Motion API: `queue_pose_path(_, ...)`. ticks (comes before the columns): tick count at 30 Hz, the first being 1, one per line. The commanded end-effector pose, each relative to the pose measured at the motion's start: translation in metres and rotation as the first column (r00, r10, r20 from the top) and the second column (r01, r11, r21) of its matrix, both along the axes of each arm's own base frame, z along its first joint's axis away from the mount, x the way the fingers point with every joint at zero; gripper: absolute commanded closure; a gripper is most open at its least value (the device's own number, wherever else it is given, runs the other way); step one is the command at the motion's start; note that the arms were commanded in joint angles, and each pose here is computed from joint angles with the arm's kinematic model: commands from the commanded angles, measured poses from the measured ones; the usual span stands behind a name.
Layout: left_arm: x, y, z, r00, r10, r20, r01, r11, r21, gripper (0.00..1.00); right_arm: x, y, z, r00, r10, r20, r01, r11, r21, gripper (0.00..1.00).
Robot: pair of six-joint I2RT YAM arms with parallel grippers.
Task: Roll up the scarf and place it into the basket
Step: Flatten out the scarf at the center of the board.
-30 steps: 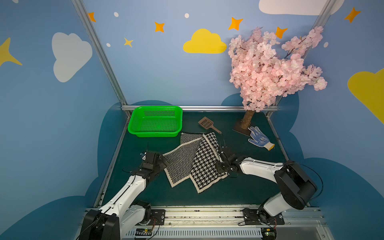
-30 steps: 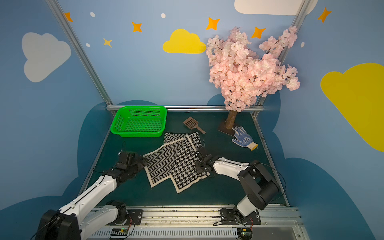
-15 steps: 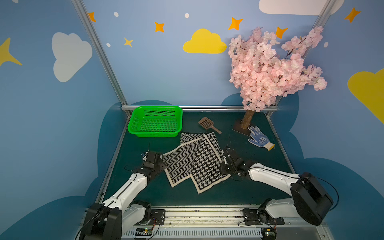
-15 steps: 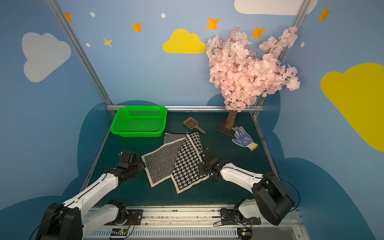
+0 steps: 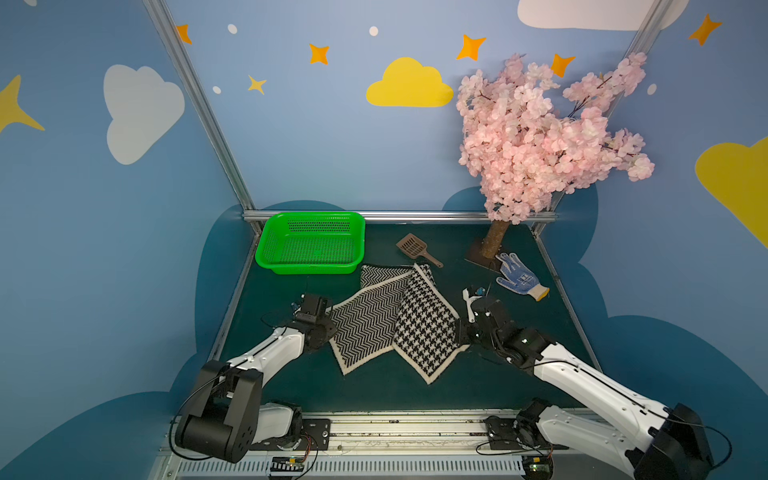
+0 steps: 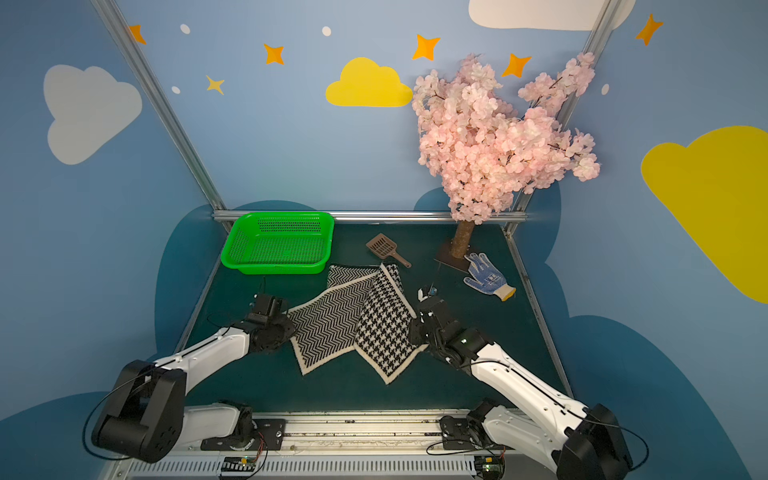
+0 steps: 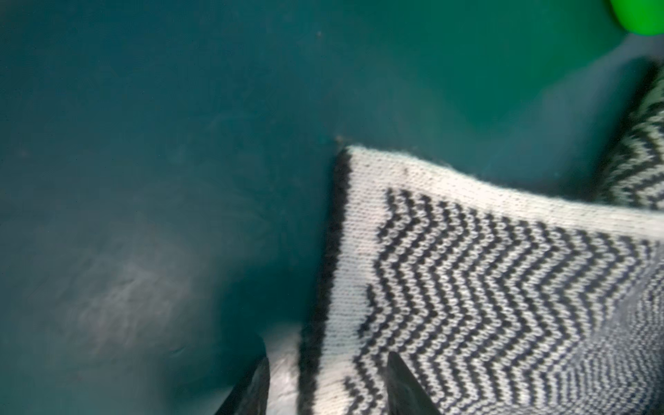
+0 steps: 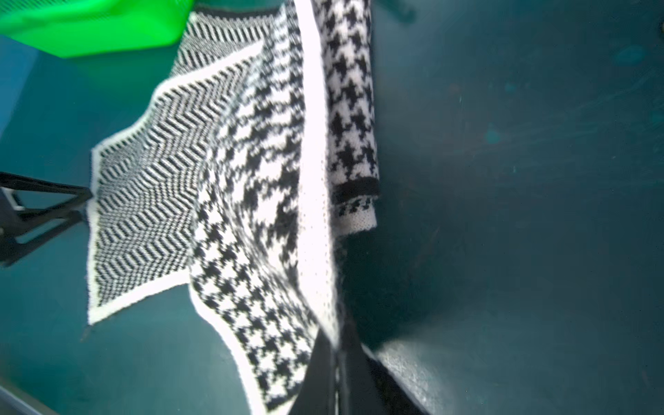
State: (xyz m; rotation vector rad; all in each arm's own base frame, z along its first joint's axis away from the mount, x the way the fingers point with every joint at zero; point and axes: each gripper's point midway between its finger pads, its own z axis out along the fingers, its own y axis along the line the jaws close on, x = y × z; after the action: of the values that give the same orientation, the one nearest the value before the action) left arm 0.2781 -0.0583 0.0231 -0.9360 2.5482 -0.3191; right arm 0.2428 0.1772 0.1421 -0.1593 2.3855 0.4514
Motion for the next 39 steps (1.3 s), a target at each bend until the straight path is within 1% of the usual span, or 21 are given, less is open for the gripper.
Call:
queue_pose_path(1,-0.015,-0.010,-0.021,0.996,-0.021,-0.085,0.017,0.999,-0.043,0.50,-0.001,-0.013,0.012,0.999,-0.026,0.039,0.027,1.000,-0.015,1.00)
queue_pose_path(5,-0.019,-0.007,-0.026,0.988,-0.054,-0.145,0.057,0.998,0.018,0.56,-0.002,-0.017,0.023,0.999,-0.024,0.045,0.024,1.000,-0.011,1.00)
queue_pose_path(6,-0.019,-0.007,-0.026,0.983,-0.072,-0.169,0.080,0.996,0.040,0.61,-0.002,-0.017,0.025,0.999,-0.023,0.042,0.023,1.000,-0.010,1.00)
queue_pose_path(7,-0.020,-0.007,-0.027,0.977,-0.088,-0.195,0.101,0.993,0.060,0.63,-0.002,-0.017,0.028,0.999,-0.023,0.041,0.023,1.000,-0.007,1.00)
queue_pose_path(10,-0.017,-0.008,-0.029,0.960,-0.127,-0.250,0.158,0.981,0.108,0.66,-0.001,-0.016,0.036,0.999,-0.021,0.050,0.020,1.000,0.007,1.00)
queue_pose_path(12,-0.016,-0.009,-0.029,0.952,-0.137,-0.275,0.179,0.975,0.133,0.70,0.000,-0.017,0.041,0.998,-0.024,0.056,0.023,1.000,0.007,1.00)
queue_pose_path(14,-0.016,-0.010,-0.029,0.945,-0.139,-0.295,0.187,0.972,0.142,0.78,0.002,-0.022,0.046,0.998,-0.037,0.060,0.037,0.999,0.006,1.00)
queue_pose_path(16,-0.014,-0.014,-0.029,0.937,-0.149,-0.316,0.197,0.972,0.126,0.91,0.003,-0.027,0.054,0.996,-0.050,0.069,0.049,0.999,0.018,1.00)
queue_pose_path(17,-0.013,-0.016,-0.028,0.934,-0.159,-0.320,0.205,0.972,0.114,0.96,0.003,-0.032,0.057,0.995,-0.063,0.074,0.062,0.998,0.019,1.00)
queue_pose_path(18,-0.011,-0.018,-0.026,0.932,-0.166,-0.322,0.209,0.972,0.106,0.97,0.004,-0.037,0.062,0.994,-0.076,0.082,0.075,0.997,0.021,1.00)
queue_pose_path(21,-0.002,-0.020,-0.013,0.941,-0.172,-0.292,0.211,0.972,0.108,0.97,0.005,-0.060,0.074,0.986,-0.137,0.098,0.136,0.991,0.017,1.00)
queue_pose_path(24,0.011,-0.015,0.014,0.957,-0.170,-0.237,0.208,0.967,0.145,0.97,0.008,-0.093,0.087,0.967,-0.233,0.100,0.234,0.972,0.011,1.00)
queue_pose_path(28,0.029,0.004,0.059,0.978,-0.143,-0.151,0.169,0.969,0.181,0.97,0.010,-0.135,0.110,0.933,-0.347,0.094,0.341,0.937,0.073,1.00)
queue_pose_path(30,0.038,0.016,0.079,0.987,-0.122,-0.105,0.139,0.974,0.178,0.97,0.011,-0.153,0.123,0.912,-0.399,0.093,0.389,0.915,0.111,1.00)
queue_pose_path(34,0.051,0.043,0.112,0.997,-0.077,-0.012,0.078,0.975,0.206,0.97,0.013,-0.197,0.152,0.844,-0.529,0.084,0.509,0.841,0.181,1.00)
queue_pose_path(39,0.063,0.072,0.146,0.997,-0.007,0.071,-0.009,0.976,0.218,0.97,0.014,-0.226,0.178,0.762,-0.646,0.037,0.606,0.733,0.310,1.00)
